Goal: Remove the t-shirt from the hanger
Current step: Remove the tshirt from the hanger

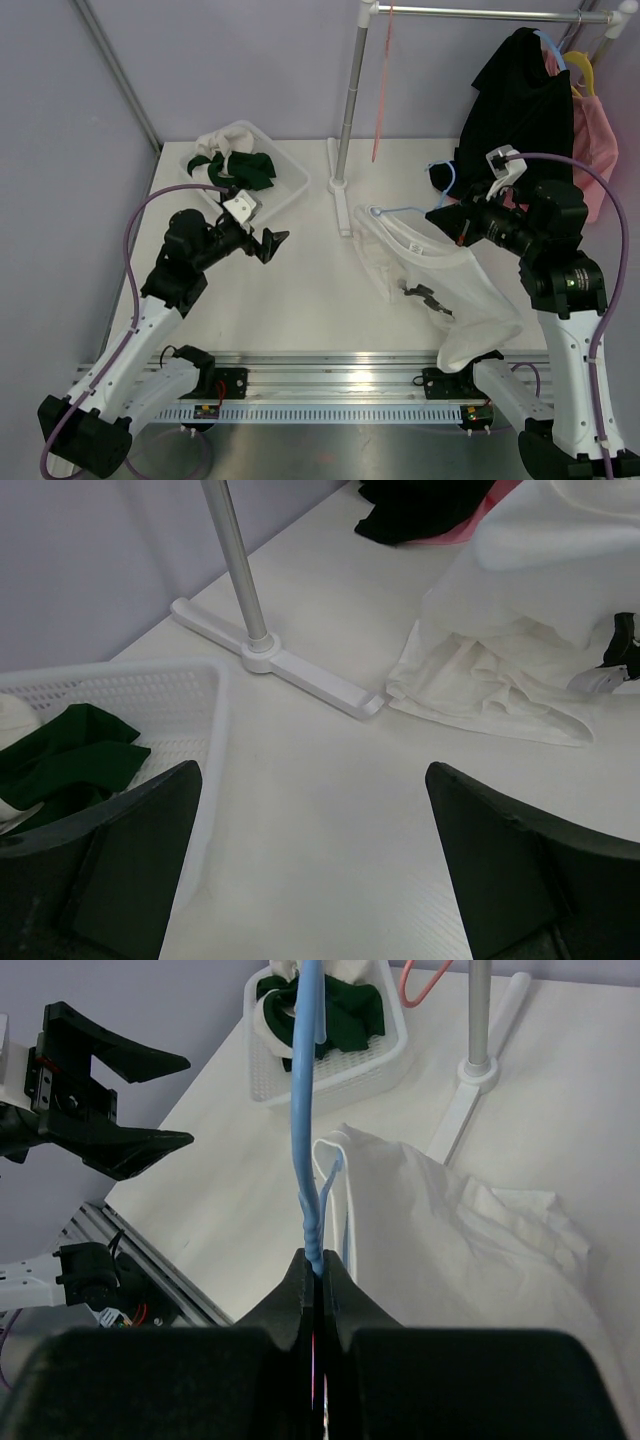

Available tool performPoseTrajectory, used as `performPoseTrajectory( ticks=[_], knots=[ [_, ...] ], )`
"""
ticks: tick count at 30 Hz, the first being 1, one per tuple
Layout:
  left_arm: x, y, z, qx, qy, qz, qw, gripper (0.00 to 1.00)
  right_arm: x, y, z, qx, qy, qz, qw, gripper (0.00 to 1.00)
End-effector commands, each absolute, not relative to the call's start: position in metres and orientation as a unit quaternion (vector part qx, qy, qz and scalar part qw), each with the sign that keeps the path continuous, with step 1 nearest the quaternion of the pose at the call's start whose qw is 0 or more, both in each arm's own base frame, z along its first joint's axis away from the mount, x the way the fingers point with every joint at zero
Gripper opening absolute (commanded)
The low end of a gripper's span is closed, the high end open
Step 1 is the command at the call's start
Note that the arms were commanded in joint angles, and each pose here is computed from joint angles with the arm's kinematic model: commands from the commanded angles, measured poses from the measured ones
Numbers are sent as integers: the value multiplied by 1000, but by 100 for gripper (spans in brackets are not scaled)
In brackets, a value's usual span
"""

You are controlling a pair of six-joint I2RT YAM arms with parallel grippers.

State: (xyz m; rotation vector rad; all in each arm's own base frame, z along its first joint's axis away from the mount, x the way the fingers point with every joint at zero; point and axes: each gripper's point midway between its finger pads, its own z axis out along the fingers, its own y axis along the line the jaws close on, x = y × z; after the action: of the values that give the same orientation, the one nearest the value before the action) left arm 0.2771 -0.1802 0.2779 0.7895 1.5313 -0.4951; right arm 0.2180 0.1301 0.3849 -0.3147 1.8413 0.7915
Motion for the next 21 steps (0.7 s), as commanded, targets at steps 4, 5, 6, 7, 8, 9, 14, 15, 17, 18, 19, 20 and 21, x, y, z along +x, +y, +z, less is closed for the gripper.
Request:
performPoseTrajectory(
  ticks=[4, 5, 6, 7, 8, 9, 14, 15, 17, 18, 19, 20, 21],
  knots=[
    [272, -185, 292, 358, 638, -225, 644, 99, 235, 157, 395, -183, 721, 386, 546, 0],
    [272, -185, 291, 358, 638, -224, 644, 99, 234, 165, 394, -197, 718, 395, 539, 0],
    [273, -185, 291, 358, 639, -224, 644, 99, 237, 172, 391, -208, 717, 399, 532, 0],
    [274, -184, 291, 355, 639, -220, 645, 99, 239, 176, 392, -213, 715, 399, 533, 0],
    [274, -183, 291, 354, 641, -218, 645, 99, 233, 189, 392, -232, 710, 407, 526, 0],
    [275, -182, 290, 351, 643, -215, 646, 99, 237, 195, 393, -238, 710, 405, 525, 0],
    [276, -180, 293, 346, 642, -210, 651, 99, 250, 215, 390, -236, 721, 386, 524, 0],
    [275, -180, 293, 345, 643, -211, 651, 99, 255, 217, 390, -233, 725, 384, 523, 0],
    [275, -179, 294, 340, 644, -213, 651, 99, 263, 217, 391, -222, 728, 373, 531, 0],
    [276, -179, 295, 338, 645, -213, 652, 99, 267, 218, 390, -218, 731, 371, 530, 0],
    [275, -180, 294, 340, 644, -215, 651, 99, 268, 219, 391, -218, 729, 371, 532, 0],
    [274, -181, 294, 345, 641, -216, 650, 99, 268, 220, 390, -219, 730, 371, 530, 0],
    [272, -182, 293, 352, 638, -219, 649, 99, 269, 221, 388, -221, 731, 371, 528, 0]
  ],
)
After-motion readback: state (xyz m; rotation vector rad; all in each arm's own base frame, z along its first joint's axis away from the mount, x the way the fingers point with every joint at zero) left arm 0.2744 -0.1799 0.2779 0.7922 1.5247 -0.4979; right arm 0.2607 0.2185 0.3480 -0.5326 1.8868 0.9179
